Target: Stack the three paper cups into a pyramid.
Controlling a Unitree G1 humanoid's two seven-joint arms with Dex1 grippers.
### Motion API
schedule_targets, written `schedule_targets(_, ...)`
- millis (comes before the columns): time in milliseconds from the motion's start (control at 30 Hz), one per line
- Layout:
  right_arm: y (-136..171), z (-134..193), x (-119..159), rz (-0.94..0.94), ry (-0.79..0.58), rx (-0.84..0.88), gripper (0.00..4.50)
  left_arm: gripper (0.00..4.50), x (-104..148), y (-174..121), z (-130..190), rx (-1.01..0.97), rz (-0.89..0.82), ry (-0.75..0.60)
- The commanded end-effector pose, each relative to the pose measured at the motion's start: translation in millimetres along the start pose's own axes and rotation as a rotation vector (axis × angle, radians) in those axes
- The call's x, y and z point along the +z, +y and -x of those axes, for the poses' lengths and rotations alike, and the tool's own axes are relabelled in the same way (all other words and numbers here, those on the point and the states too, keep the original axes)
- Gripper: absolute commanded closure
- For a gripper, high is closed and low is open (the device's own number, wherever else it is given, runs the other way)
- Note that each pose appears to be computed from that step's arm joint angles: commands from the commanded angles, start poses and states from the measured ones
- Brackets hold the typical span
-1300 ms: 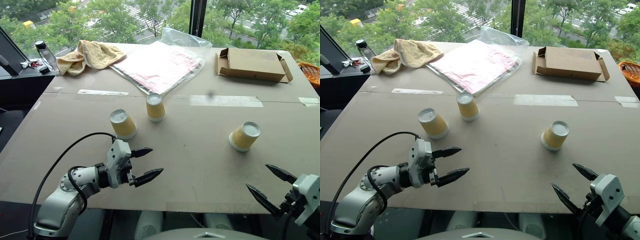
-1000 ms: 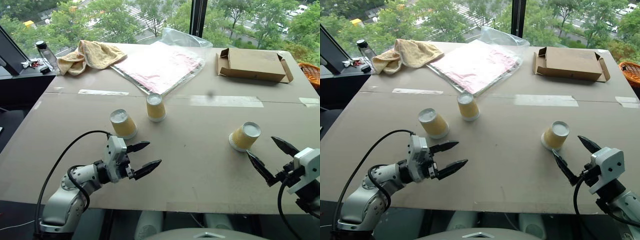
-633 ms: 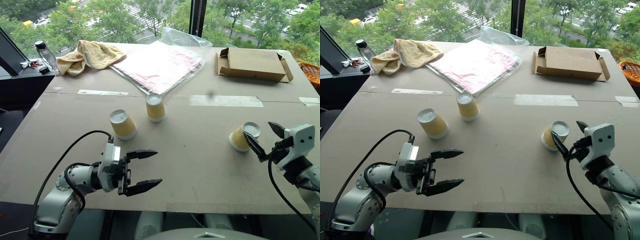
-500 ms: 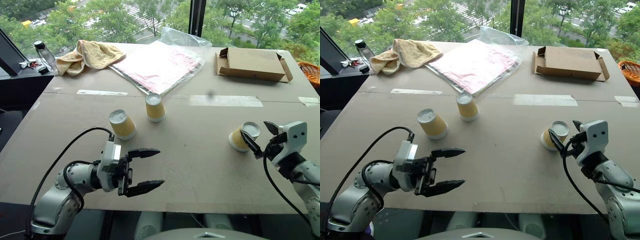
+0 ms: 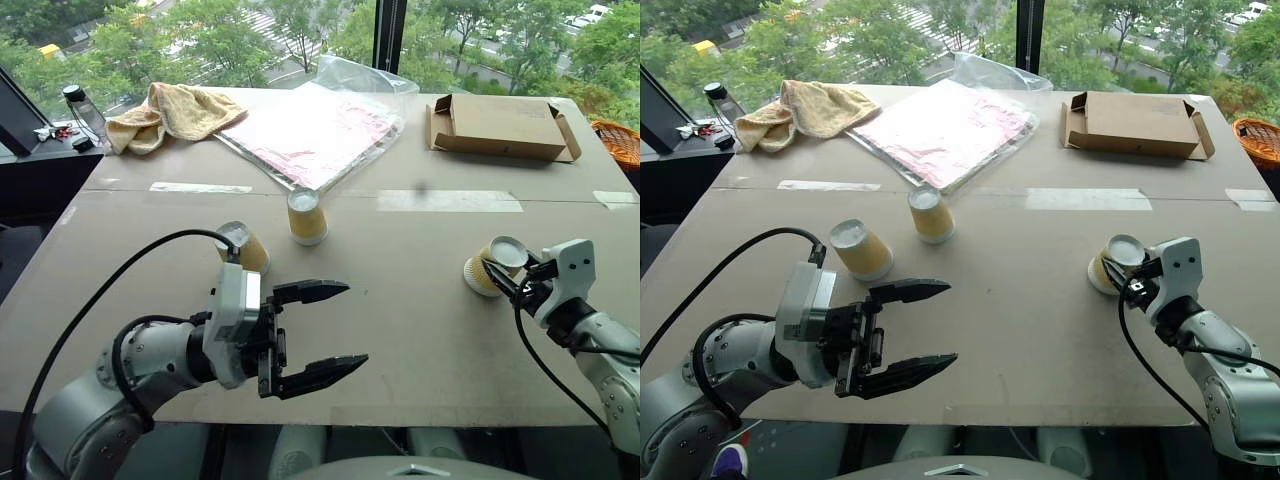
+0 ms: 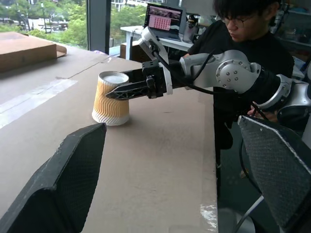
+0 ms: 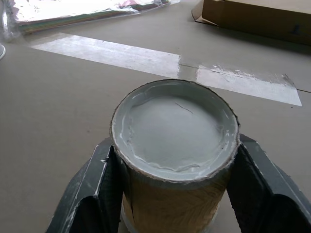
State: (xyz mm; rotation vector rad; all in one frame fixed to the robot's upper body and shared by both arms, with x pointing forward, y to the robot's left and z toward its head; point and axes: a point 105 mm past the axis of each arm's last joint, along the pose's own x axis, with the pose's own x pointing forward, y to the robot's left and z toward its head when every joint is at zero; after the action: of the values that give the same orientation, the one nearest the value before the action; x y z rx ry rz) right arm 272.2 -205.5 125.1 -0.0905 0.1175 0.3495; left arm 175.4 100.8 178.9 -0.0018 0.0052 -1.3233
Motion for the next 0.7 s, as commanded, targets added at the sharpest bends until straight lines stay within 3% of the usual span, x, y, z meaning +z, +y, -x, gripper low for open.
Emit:
schedule_targets(33,10,2,30,0.051,-0.108,0.047,2.37,0.0,-2,7,3,0.024,-0.025,-0.019)
schedule_targets(267,19,3,43,0.085,-0.133,0.103,2.37,0.0,-22,41,10,0.065,-0.008,-0.028)
schedule_targets(400,47,6,46,0.129,-0.124,0.244,2.37,0.0,-28,61,22,0.11,-0.011,-0.021)
schedule_targets(700,76,-1,40,0.168,-0.11,0.361,2.37,0.0,-38,49,36,0.069,-0.015,0.021)
